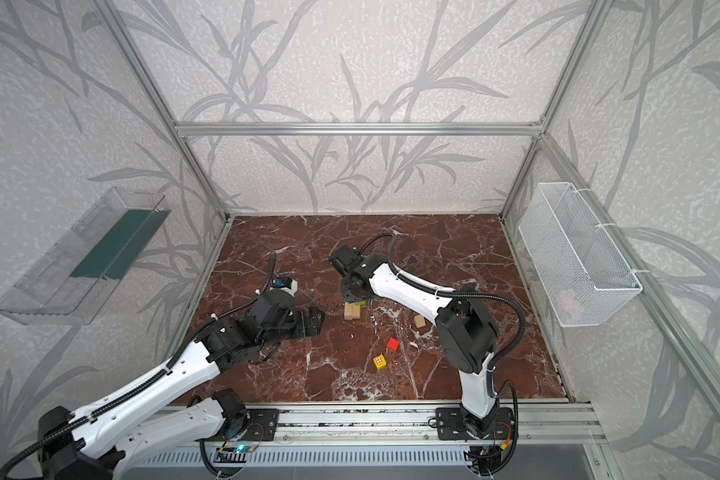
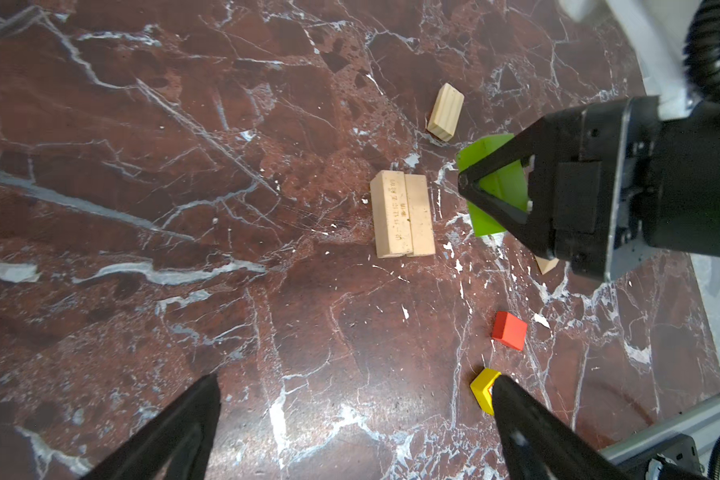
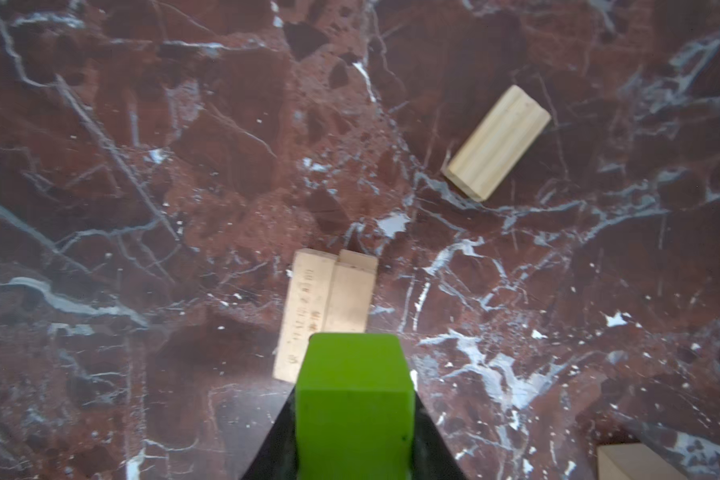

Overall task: Build the wood block tower
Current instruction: 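Carry the green block with the right gripper over the wooden blocks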

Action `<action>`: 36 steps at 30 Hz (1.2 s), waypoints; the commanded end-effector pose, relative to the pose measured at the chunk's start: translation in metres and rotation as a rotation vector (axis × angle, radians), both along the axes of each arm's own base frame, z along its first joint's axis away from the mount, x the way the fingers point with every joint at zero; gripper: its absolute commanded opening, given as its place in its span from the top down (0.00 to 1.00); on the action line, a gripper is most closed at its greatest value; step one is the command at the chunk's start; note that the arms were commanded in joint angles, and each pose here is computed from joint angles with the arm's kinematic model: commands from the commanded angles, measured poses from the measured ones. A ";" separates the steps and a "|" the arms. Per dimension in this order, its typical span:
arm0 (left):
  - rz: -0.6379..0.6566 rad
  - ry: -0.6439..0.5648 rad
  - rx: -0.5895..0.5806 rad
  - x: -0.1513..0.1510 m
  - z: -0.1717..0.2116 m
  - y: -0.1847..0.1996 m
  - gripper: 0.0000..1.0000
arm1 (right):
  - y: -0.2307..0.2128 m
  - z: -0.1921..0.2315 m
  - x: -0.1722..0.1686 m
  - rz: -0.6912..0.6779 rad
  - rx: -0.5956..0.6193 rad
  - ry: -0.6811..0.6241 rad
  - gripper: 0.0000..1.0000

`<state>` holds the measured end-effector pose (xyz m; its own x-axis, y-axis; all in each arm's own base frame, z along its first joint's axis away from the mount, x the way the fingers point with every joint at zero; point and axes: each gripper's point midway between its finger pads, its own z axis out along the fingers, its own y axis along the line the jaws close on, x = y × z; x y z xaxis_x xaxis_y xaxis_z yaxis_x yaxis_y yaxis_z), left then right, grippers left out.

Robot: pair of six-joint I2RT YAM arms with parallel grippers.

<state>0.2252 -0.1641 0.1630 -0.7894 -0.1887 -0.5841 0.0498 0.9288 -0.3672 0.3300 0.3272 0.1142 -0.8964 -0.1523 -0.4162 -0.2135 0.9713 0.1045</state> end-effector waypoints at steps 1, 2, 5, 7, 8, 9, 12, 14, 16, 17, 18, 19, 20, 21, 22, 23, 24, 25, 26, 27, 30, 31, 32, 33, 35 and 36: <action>0.056 0.005 0.032 -0.005 -0.005 0.018 0.01 | 0.008 -0.008 -0.004 -0.038 -0.023 0.018 0.98; 0.063 0.002 0.034 -0.006 -0.005 0.021 0.01 | 0.009 -0.008 -0.003 -0.046 -0.029 0.016 0.98; 0.084 0.002 0.040 -0.009 -0.005 0.028 0.00 | 0.014 -0.011 0.001 -0.072 -0.030 0.022 0.99; 0.084 -0.002 0.035 -0.010 -0.006 0.030 0.00 | 0.015 -0.017 0.001 -0.098 -0.028 0.041 0.99; 0.085 -0.002 0.035 -0.011 -0.007 0.030 0.01 | 0.015 -0.017 0.001 -0.106 -0.030 0.042 1.00; 0.088 0.000 0.036 -0.011 -0.008 0.031 0.00 | 0.014 -0.019 0.002 -0.116 -0.039 0.036 1.00; 0.093 0.005 0.036 -0.013 -0.007 0.033 0.01 | 0.008 -0.022 0.003 -0.148 -0.061 0.029 1.00; 0.092 0.005 0.032 -0.013 -0.008 0.033 0.01 | 0.009 -0.026 0.004 -0.159 -0.050 0.027 1.00; 0.092 0.001 0.033 -0.013 -0.009 0.034 0.01 | 0.012 -0.031 0.005 -0.163 -0.052 0.031 1.00; 0.096 0.002 0.033 -0.013 -0.009 0.035 0.01 | 0.013 -0.033 0.006 -0.164 -0.052 0.039 1.00; 0.095 0.004 0.032 -0.013 -0.009 0.034 0.00 | 0.014 -0.034 0.006 -0.166 -0.052 0.045 1.00; 0.093 0.007 0.029 -0.014 -0.010 0.034 0.01 | 0.014 -0.036 0.006 -0.172 -0.051 0.046 1.00; 0.091 0.011 0.024 -0.014 -0.010 0.033 0.01 | 0.013 -0.038 0.006 -0.180 -0.055 0.049 1.00; 0.091 0.014 0.023 -0.015 -0.010 0.033 0.01 | 0.010 -0.040 0.006 -0.189 -0.067 0.044 1.00; 0.094 0.016 0.022 -0.016 -0.010 0.034 0.01 | 0.007 -0.040 0.007 -0.200 -0.075 0.037 1.00; 0.097 0.015 0.021 -0.016 -0.010 0.034 0.00 | 0.007 -0.040 0.008 -0.205 -0.074 0.034 1.00; 0.097 0.017 0.018 -0.016 -0.011 0.034 0.00 | 0.007 -0.040 0.008 -0.202 -0.069 0.028 1.00; 0.096 0.017 0.013 -0.016 -0.011 0.034 0.01 | 0.008 -0.040 0.009 -0.203 -0.068 0.025 1.00; 0.092 0.018 0.009 -0.016 -0.012 0.032 0.01 | 0.007 -0.042 0.009 -0.207 -0.075 0.024 1.00; 0.089 0.019 0.008 -0.016 -0.012 0.032 0.01 | 0.006 -0.042 0.009 -0.211 -0.078 0.020 1.00; 0.096 0.016 0.022 -0.015 -0.012 0.034 0.01 | 0.005 -0.046 0.010 -0.216 -0.083 0.021 1.00; 0.096 0.016 0.022 -0.015 -0.012 0.034 0.01 | 0.005 -0.046 0.011 -0.215 -0.085 0.022 1.00; 0.095 0.013 0.017 -0.015 -0.011 0.033 0.01 | 0.005 -0.046 0.011 -0.214 -0.088 0.022 1.00; 0.093 0.013 0.014 -0.014 -0.011 0.032 0.01 | 0.006 -0.047 0.011 -0.212 -0.092 0.022 1.00; 0.094 0.011 0.013 -0.013 -0.011 0.032 0.00 | 0.006 -0.050 0.011 -0.219 -0.095 0.027 1.00; 0.096 0.012 0.015 -0.013 -0.011 0.032 0.00 | 0.007 -0.051 0.011 -0.216 -0.088 0.029 1.00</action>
<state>0.2119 -0.1365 0.1551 -0.7759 -0.2431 -0.5821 -0.0208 0.9321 -0.3616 0.3368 0.3378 0.0678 -0.9255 -0.0090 -0.3787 -0.0261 0.9989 0.0399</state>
